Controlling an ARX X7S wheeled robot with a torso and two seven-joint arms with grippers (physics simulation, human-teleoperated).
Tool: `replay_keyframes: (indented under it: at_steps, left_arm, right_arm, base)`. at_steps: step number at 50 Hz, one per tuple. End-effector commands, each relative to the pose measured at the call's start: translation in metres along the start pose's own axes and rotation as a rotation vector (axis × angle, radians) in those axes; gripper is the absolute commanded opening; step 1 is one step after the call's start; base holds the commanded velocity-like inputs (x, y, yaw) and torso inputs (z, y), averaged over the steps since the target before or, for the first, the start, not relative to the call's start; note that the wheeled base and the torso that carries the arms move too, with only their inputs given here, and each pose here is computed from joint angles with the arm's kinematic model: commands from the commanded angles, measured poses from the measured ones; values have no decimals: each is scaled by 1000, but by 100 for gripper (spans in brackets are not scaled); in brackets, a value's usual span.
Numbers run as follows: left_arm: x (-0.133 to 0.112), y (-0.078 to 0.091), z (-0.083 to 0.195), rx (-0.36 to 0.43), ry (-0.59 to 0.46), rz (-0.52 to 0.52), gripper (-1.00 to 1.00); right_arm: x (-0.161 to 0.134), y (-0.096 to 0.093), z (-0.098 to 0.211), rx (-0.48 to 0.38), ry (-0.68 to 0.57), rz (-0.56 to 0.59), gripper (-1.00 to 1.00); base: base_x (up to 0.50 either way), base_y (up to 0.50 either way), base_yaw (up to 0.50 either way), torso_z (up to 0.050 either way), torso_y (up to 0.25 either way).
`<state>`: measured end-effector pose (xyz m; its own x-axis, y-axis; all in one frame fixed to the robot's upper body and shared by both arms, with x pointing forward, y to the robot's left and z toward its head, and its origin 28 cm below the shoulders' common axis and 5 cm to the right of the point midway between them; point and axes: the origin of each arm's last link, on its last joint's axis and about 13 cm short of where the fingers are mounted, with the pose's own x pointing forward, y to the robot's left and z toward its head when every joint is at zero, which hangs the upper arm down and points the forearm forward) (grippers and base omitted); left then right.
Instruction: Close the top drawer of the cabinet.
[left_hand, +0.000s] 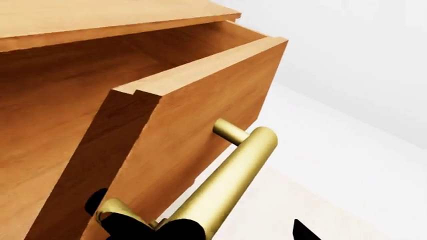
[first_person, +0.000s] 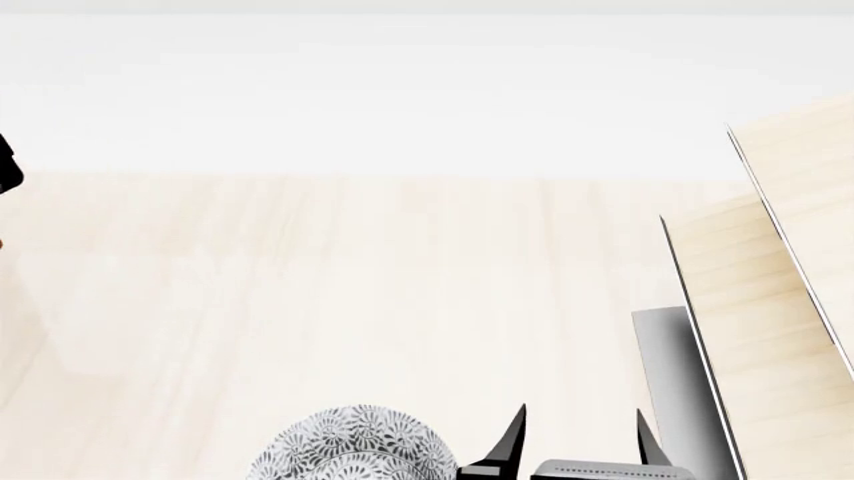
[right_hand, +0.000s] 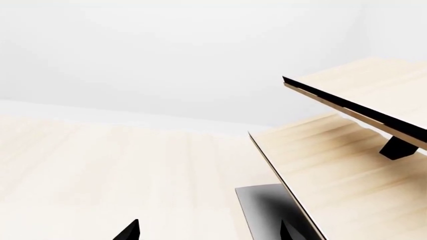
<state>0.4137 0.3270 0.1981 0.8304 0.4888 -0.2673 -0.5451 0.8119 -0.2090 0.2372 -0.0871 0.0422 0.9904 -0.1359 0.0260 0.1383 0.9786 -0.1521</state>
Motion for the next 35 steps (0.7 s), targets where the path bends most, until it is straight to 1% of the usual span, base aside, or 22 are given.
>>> replay_keyframes:
  at_steps: [1,5,18,24,33,35]
  left_arm:
    - [3,28,44,99,-141,157,100]
    - [3,31,49,81,-147,169,100]
    - [4,39,55,62,-154,190,100]
    - [4,47,59,55,-161,221,100]
    - [5,64,70,24,-178,276,100]
    - [5,67,71,29,-183,291,100]
  right_arm:
    - [-1,0,-5,-3,20,1,100]
    - [-2,0,-5,-4,21,0,100]
    - [-2,0,-5,-4,24,-1,100]
    - [-2,0,-5,-4,25,-1,100]
    - [-2,0,-6,-7,28,0,100]
    - [-2,1,-6,-8,29,0,100]
  base:
    - [0,0,0,0,10]
    - [0,0,0,3,2]
    - [0,0,1,1,3]
    - [0,0,3,2,5]
    - [0,0,2,0,2]
    - [0,0,0,0,0]
